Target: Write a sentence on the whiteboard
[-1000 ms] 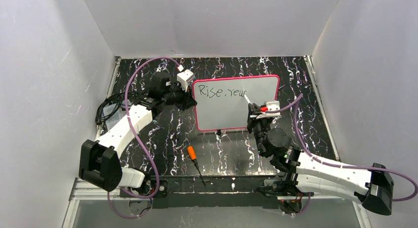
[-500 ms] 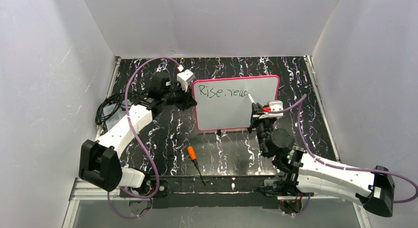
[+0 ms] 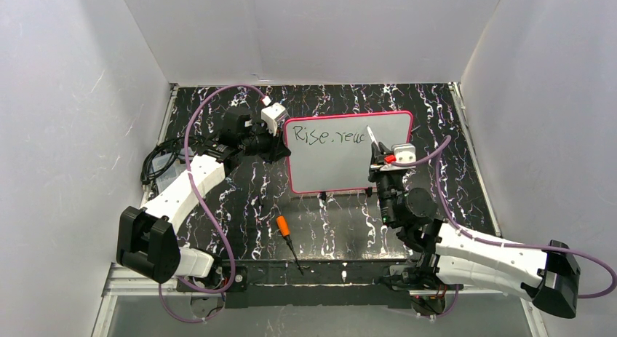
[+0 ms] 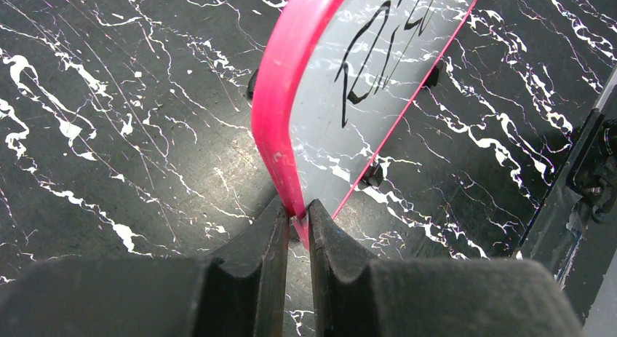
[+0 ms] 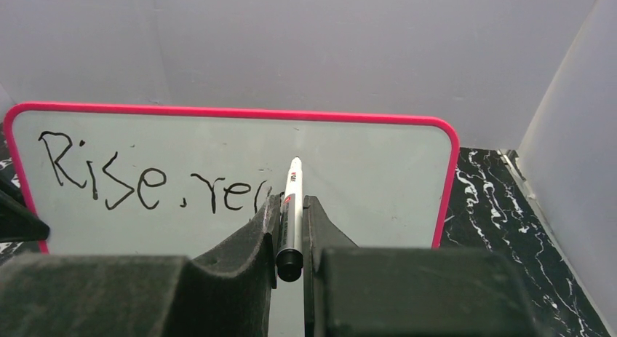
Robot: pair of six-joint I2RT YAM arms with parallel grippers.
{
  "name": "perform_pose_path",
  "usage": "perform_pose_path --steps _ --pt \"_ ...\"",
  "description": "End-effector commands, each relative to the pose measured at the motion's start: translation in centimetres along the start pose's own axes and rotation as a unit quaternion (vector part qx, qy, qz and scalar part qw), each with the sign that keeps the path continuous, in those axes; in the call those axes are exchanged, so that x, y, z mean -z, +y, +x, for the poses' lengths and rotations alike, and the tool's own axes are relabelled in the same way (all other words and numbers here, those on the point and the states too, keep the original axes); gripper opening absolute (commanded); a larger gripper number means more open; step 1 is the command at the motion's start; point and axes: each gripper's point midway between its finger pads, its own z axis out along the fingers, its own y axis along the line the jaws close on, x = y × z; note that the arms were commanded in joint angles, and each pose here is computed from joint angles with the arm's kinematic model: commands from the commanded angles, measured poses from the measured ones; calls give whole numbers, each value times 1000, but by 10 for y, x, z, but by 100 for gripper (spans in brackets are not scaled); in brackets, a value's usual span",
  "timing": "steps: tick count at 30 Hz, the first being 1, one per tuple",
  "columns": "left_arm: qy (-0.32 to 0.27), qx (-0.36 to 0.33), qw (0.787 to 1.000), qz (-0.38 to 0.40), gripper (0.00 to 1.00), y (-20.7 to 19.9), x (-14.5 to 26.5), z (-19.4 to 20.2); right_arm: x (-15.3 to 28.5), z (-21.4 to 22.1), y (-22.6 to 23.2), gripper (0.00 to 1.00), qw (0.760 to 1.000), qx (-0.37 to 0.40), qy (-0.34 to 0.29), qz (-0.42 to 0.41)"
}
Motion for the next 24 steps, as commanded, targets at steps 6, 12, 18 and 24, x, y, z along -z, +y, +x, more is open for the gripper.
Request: perform_pose_path --steps 6,12,18,24 --pt "10 3 1000 11 0 -8 2 5 1 -8 -11 1 999 -42 -4 21" --pt "10 2 1000 12 0 -8 2 5 5 13 -9 1 999 -40 26 19" --pt "10 2 1000 12 0 -8 2 5 10 30 -9 1 998 -42 50 19" --pt "8 2 1000 13 0 -9 3 3 14 43 -8 1 996 -50 67 17"
